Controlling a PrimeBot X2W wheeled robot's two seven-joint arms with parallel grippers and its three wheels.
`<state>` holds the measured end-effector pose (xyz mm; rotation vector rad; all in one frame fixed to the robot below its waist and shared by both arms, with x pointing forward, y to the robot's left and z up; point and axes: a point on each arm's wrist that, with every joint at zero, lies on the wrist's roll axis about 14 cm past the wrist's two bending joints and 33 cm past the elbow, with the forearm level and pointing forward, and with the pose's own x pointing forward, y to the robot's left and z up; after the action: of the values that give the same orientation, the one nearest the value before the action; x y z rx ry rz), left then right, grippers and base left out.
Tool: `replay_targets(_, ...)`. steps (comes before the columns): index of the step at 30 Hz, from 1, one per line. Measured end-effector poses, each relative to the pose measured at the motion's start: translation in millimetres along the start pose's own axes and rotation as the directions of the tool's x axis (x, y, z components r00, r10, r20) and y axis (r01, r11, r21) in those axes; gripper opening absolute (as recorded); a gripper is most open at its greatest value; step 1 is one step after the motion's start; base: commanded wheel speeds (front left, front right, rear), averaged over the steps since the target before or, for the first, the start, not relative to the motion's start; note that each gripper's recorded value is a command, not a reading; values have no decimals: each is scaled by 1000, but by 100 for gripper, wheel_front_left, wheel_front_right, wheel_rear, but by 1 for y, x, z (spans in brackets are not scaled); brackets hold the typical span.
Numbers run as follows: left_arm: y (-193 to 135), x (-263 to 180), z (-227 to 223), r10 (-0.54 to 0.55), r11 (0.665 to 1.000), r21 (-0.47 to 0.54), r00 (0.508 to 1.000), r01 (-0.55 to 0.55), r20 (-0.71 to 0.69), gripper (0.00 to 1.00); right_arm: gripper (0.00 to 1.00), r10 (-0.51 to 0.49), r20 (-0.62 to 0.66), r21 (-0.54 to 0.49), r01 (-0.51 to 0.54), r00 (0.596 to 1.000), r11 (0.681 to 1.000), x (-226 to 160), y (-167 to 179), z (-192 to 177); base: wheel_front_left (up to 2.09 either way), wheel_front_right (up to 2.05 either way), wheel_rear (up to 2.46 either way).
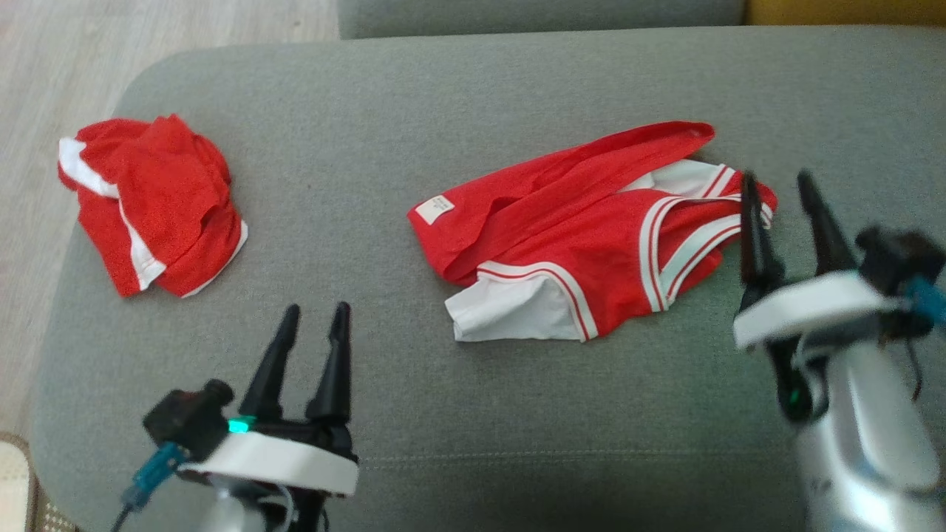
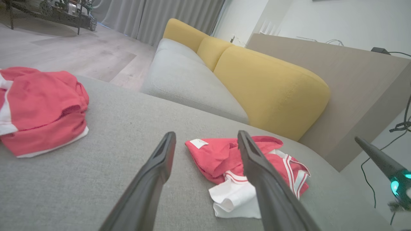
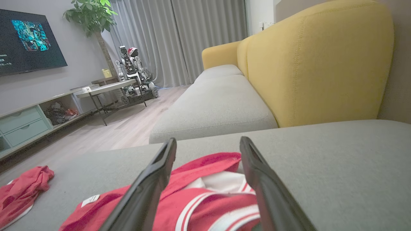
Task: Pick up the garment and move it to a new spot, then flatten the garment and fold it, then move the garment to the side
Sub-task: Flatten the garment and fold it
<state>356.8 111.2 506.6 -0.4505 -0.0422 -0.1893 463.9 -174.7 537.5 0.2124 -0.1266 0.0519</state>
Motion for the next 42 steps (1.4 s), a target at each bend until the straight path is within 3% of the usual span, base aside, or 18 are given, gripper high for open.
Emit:
replay_targets(4,2,8,15,3,1000,10,999,-3,45,100,100,43,-14,8,-43,999,999,-34,11,-10,0,0,0)
replay_targets(10,0,11,18,-4,1000,13,998,3,56,100,100,111,-39,-108,-114,993,988,-63,28,-16,0,0,0)
replay_targets(14,3,6,9,10,1000,2,1000,-10,26,100,100,92,-63,-72,-96,994,993,-83,24,-24,0,0,0)
replay_targets(30,12,4,-11,33,999,30,999,-31,-35,100,100,80,-66,-85,-86,995,993,-78,19,-26,0,0,0)
replay_targets(42,17,10,-14,35,999,37,998,-33,-45,100,100,95,-188,-78,-111,978,991,-68,23,-69,0,0,0)
